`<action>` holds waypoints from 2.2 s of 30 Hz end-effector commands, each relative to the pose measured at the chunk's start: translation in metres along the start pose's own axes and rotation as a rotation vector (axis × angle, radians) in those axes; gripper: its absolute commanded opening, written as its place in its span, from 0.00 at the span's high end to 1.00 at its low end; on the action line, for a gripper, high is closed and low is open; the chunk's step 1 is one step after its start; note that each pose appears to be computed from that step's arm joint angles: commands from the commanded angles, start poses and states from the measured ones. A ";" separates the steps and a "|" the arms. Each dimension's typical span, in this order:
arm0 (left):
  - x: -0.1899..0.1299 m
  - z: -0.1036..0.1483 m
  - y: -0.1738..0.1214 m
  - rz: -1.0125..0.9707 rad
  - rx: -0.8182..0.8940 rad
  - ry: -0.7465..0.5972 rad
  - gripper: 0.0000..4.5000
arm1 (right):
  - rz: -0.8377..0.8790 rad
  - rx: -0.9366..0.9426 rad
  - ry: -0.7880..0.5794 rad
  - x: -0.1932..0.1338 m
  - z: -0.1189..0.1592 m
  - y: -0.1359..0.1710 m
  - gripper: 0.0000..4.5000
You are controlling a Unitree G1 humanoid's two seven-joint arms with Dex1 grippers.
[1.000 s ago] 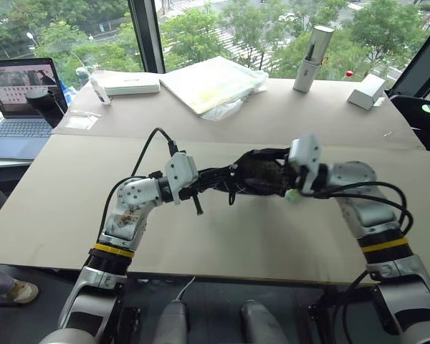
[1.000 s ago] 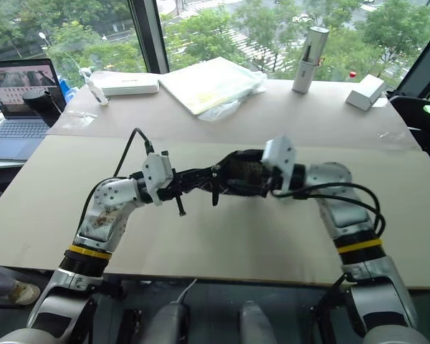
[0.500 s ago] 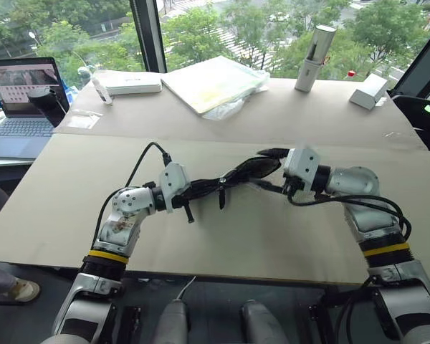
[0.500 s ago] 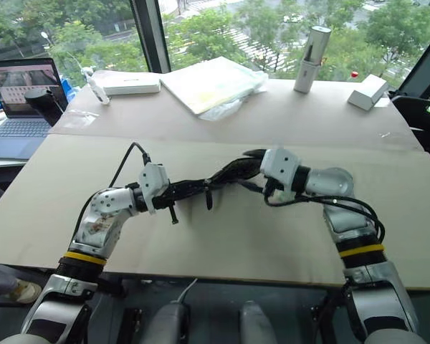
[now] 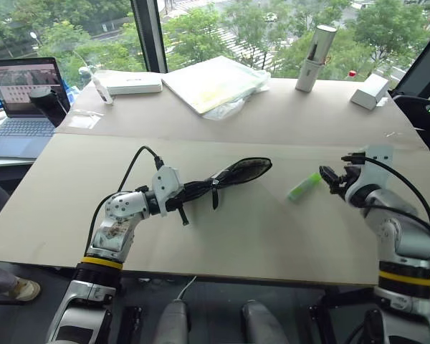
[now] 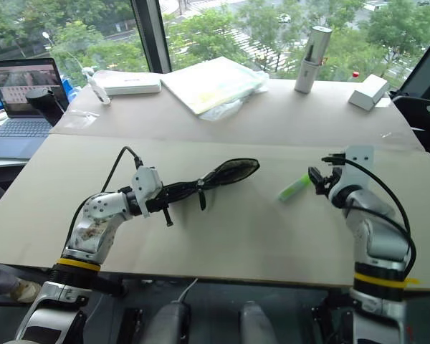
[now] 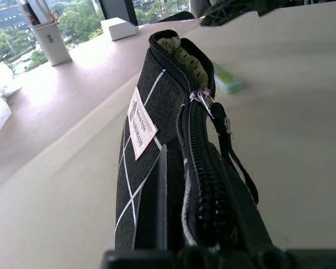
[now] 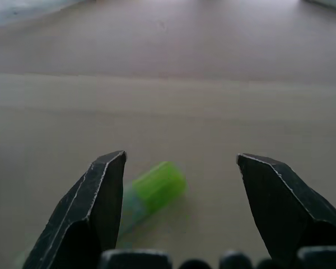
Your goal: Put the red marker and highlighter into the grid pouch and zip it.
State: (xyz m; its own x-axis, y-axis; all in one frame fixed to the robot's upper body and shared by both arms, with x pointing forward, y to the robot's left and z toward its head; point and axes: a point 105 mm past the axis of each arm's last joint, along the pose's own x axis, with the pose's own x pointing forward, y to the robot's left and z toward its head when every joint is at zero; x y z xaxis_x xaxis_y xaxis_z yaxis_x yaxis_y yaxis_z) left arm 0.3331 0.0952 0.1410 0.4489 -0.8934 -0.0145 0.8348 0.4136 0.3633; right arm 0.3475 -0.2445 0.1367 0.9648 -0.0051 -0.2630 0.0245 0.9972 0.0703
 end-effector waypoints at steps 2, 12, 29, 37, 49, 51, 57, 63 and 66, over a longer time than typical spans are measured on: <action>0.005 0.006 0.000 -0.007 0.024 -0.042 1.00 | -0.029 0.004 0.022 -0.012 0.002 0.025 0.22; 0.011 0.009 -0.003 0.000 0.024 -0.071 1.00 | -0.099 0.036 0.087 0.005 -0.012 0.030 0.22; 0.008 0.014 -0.004 0.047 0.010 -0.081 1.00 | -0.106 0.011 0.142 0.038 -0.026 0.040 0.22; 0.005 0.012 0.000 0.064 0.014 -0.076 1.00 | -0.076 -0.062 0.122 0.036 -0.033 0.043 0.61; 0.003 0.006 0.001 0.058 0.012 -0.068 1.00 | 0.155 -0.215 -0.138 0.029 0.021 0.055 0.77; 0.002 0.004 0.000 0.050 0.009 -0.064 1.00 | 0.223 -0.361 -0.306 0.018 0.060 0.051 0.77; 0.003 0.007 0.000 0.034 0.011 -0.066 1.00 | 0.498 -0.893 -0.461 -0.018 0.082 0.058 0.77; 0.004 0.011 0.002 0.027 0.015 -0.070 1.00 | 0.665 -1.207 -0.452 -0.036 0.068 0.063 0.77; 0.006 0.012 0.001 0.022 0.015 -0.072 1.00 | 0.713 -1.306 -0.478 -0.038 0.063 0.073 0.77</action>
State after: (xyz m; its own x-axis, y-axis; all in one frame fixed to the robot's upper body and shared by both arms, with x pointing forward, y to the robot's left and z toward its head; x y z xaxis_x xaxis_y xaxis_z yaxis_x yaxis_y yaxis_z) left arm 0.3337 0.0917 0.1363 0.4616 -0.8869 0.0197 0.8308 0.4400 0.3407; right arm 0.3330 -0.1855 0.2000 0.7021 0.6774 -0.2195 -0.4990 0.2482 -0.8303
